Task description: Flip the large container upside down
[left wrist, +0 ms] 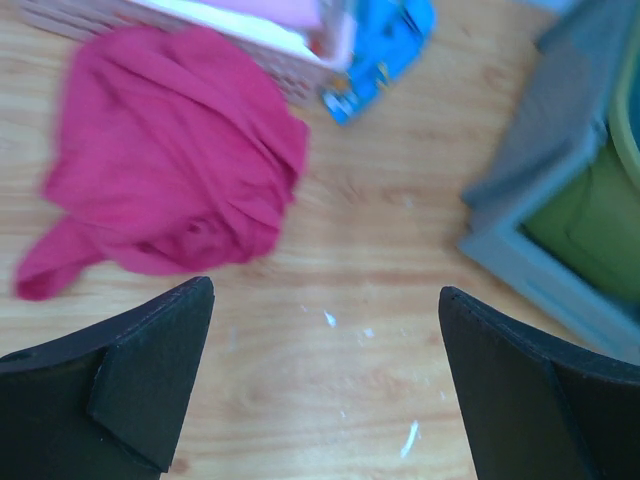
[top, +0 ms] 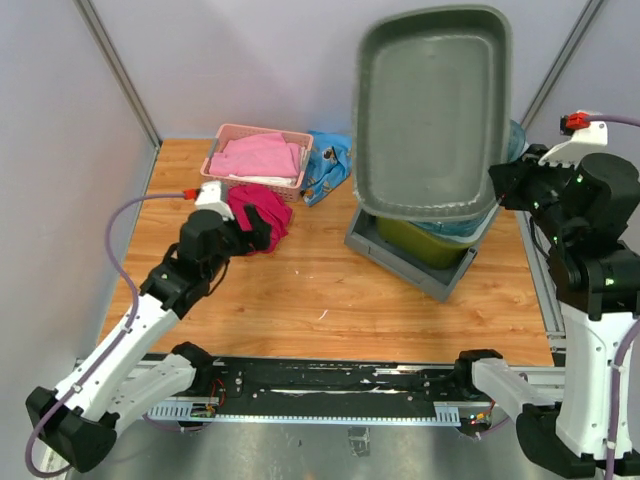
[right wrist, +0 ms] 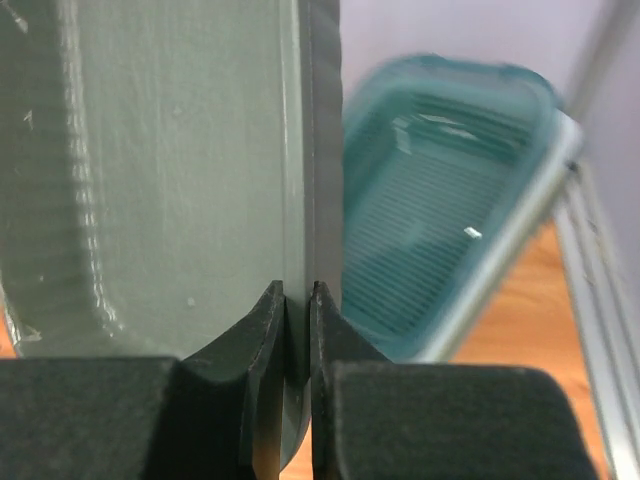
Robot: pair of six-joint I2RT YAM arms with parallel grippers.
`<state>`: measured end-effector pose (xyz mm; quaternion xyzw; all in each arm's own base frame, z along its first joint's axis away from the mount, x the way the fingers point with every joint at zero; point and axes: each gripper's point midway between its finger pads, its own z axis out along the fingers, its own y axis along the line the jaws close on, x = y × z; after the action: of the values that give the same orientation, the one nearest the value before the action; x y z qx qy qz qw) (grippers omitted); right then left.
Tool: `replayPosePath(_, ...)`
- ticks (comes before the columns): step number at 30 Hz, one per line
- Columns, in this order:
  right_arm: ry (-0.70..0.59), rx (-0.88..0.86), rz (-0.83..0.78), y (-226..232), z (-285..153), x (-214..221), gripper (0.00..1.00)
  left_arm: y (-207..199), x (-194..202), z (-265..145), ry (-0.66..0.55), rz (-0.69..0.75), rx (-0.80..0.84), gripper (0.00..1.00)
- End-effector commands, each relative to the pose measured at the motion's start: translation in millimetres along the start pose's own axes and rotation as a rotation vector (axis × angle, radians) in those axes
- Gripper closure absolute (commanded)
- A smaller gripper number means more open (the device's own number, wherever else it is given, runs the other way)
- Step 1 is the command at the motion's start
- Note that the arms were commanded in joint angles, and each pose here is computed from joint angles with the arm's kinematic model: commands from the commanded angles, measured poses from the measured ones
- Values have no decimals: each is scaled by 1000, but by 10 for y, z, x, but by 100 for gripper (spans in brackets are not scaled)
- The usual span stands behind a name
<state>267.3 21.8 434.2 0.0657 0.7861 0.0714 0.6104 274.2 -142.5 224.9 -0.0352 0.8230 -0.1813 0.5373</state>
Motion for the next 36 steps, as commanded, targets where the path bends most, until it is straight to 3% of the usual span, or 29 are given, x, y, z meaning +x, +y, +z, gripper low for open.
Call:
replayPosePath(1, -29, -501, -59, 848, -22, -82, 100, 490, -412, -132, -46, -117, -208, 1)
replayPosePath(7, 100, -747, -98, 1353, -62, 439, 99, 866, -935, -419, -70, -314, -395, 1)
replayPosePath(12, 328, -767, -389, 1629, -42, 1310, 99, 1007, -1456, -787, -171, -328, -540, 1)
replayPosePath(17, 508, -815, -403, 1811, 6, 2048, 99, 995, -1770, -1010, -252, -316, -568, 1)
replayPosePath(21, 559, -804, -400, 1917, 112, 2529, 100, 981, -1740, -988, -245, -311, -553, 1)
replayPosePath(28, 586, -702, -394, 1936, 501, 2987, 100, 1002, -1177, -551, -90, -286, -487, 1)
replayPosePath(30, 594, -664, -407, 1945, 612, 3018, 90, 1015, -1042, -445, -42, -278, -481, 1)
replayPosePath(33, 622, -623, -426, 1952, 692, 2992, 50, 1020, -971, -368, -12, -268, -475, 1)
replayPosePath(36, 594, -640, -427, 2039, 642, 2847, 27, 1001, -1114, -398, -29, -235, -475, 1)
